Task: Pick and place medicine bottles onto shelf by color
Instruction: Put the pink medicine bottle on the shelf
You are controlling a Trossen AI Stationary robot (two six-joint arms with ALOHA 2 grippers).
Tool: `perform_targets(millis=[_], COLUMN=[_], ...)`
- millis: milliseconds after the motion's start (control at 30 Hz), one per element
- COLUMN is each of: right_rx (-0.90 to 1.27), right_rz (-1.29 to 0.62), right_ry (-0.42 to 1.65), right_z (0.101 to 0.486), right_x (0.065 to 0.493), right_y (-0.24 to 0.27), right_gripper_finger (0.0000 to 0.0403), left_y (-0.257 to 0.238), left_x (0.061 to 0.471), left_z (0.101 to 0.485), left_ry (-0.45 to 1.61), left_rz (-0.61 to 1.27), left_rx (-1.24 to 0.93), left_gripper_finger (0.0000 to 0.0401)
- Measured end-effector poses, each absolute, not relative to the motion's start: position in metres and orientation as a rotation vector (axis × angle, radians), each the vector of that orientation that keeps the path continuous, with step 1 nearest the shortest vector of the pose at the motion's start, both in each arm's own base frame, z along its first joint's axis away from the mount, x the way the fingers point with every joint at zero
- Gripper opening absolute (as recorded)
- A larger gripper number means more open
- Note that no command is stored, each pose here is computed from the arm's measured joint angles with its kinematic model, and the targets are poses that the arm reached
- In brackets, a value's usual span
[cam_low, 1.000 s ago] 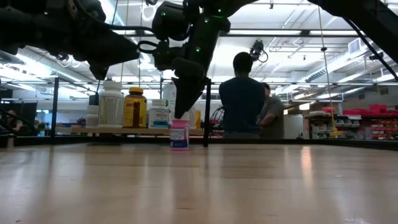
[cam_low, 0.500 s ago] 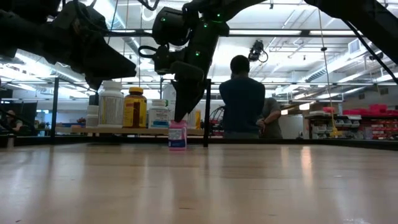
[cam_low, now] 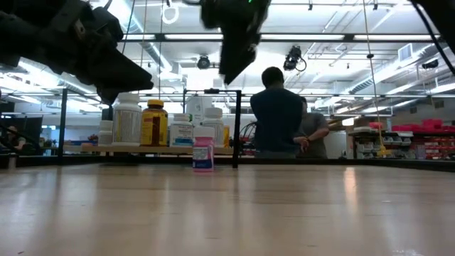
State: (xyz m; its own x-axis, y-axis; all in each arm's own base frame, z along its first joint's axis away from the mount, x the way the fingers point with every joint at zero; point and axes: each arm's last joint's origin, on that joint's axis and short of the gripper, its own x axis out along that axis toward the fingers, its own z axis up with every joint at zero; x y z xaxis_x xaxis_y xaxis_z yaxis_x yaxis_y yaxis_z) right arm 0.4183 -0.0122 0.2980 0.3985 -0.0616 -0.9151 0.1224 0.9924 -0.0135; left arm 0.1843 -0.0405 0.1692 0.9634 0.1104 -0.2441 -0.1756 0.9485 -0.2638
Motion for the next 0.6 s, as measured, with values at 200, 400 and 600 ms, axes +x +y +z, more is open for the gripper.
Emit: perform_targets(millis=[200,400,600], right_rx=[0.069,-0.022,-0.118], right_rz=[-0.122,-0.04,0.024], right_ry=[1.206,1.24,1.341], right_z=[0.32,0.301,0.247], right_x=[0.393,0.391,0.376], right_y=[0.017,0.052,0.058], right_gripper_finger=[0.0282,0.028,0.028], left_y=[-0.041,-0.041,-0.041], left_x=[0.184,0.184,0.184], left_z=[0.169,0.168,0.167], left_ry=[0.236,0.251,0.258], left_rz=[0.116,0.119,0.117], left_rx=[-0.295,-0.282,-0.258], left_gripper_finger=[0.0108,0.0108,0.0108])
